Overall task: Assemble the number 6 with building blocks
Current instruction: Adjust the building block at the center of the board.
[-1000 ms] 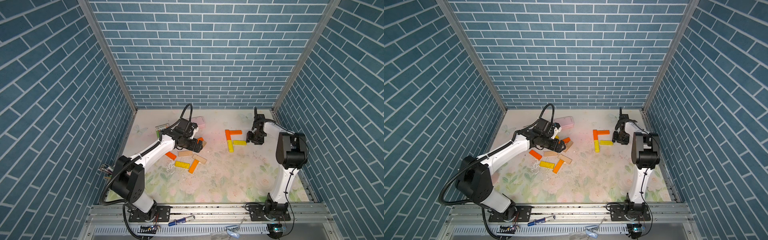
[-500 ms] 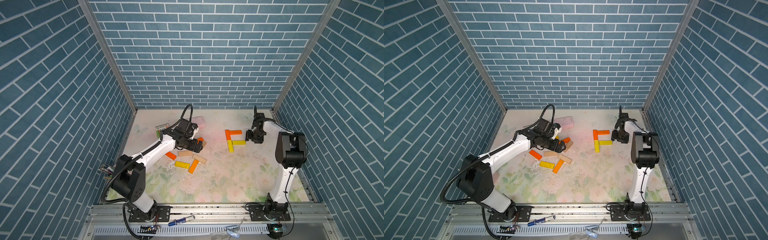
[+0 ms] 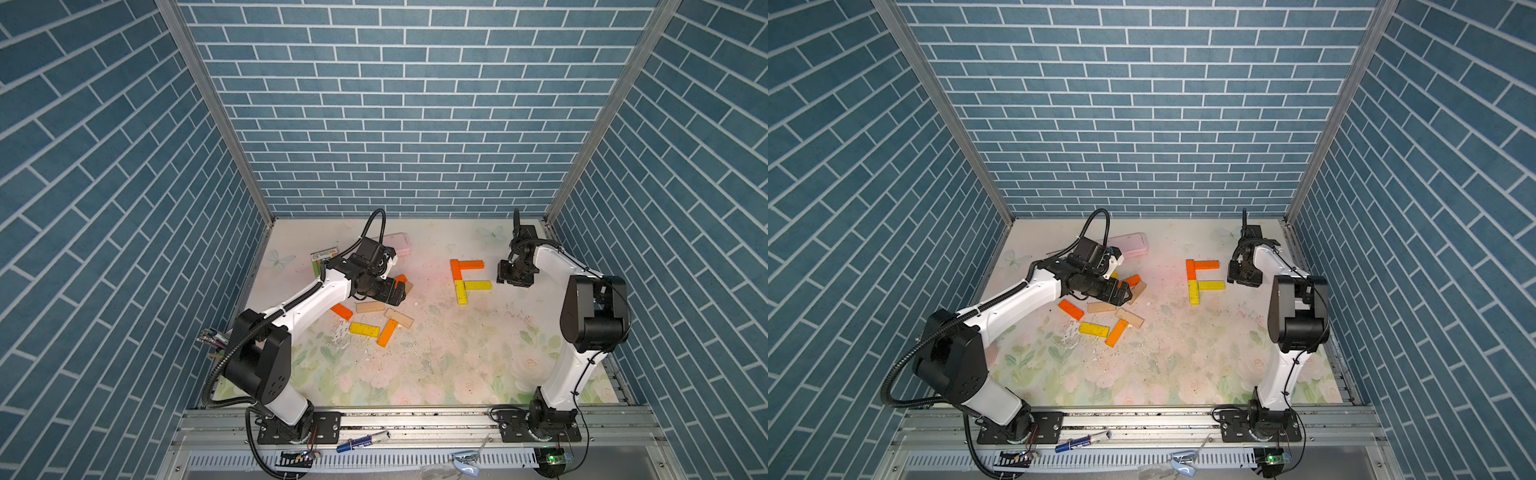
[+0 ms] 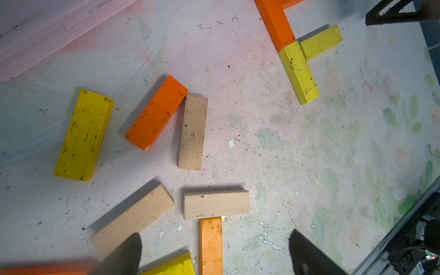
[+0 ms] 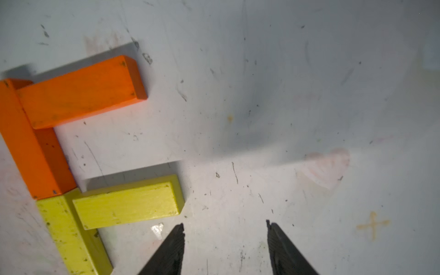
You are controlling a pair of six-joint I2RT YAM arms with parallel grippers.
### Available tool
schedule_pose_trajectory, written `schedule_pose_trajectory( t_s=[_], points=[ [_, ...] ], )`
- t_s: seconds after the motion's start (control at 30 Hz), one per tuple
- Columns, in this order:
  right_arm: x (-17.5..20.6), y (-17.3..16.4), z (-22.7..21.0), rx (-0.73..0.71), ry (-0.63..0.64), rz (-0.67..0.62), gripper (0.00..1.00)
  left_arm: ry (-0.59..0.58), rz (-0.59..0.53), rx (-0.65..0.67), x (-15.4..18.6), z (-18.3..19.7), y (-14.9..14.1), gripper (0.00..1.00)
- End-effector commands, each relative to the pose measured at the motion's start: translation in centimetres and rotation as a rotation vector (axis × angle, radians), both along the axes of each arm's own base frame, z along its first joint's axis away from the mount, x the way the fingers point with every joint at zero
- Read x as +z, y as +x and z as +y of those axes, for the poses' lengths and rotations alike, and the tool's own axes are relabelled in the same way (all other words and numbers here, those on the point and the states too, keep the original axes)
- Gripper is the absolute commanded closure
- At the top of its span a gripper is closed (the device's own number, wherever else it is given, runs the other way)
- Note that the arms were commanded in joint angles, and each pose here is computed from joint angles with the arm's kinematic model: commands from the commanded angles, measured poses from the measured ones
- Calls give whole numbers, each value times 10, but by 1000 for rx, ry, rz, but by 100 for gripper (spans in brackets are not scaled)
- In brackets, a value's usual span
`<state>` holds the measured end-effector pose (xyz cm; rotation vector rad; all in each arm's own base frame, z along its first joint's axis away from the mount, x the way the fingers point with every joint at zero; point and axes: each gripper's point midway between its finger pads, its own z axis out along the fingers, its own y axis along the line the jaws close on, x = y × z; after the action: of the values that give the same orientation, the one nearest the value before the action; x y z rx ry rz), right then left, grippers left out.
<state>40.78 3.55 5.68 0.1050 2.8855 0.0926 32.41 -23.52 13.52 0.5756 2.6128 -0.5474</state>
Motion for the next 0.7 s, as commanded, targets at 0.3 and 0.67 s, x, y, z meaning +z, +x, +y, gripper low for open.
schedule_pose_trajectory(
  t_s=[0.3, 0.67],
  points=[
    [-29, -26, 35, 354, -82, 147, 48, -3, 16, -16, -2, -5, 0, 3],
    [-44, -25, 33, 405, -103, 184, 50, 0, 28, -20, -6, -6, 1, 3]
  ],
)
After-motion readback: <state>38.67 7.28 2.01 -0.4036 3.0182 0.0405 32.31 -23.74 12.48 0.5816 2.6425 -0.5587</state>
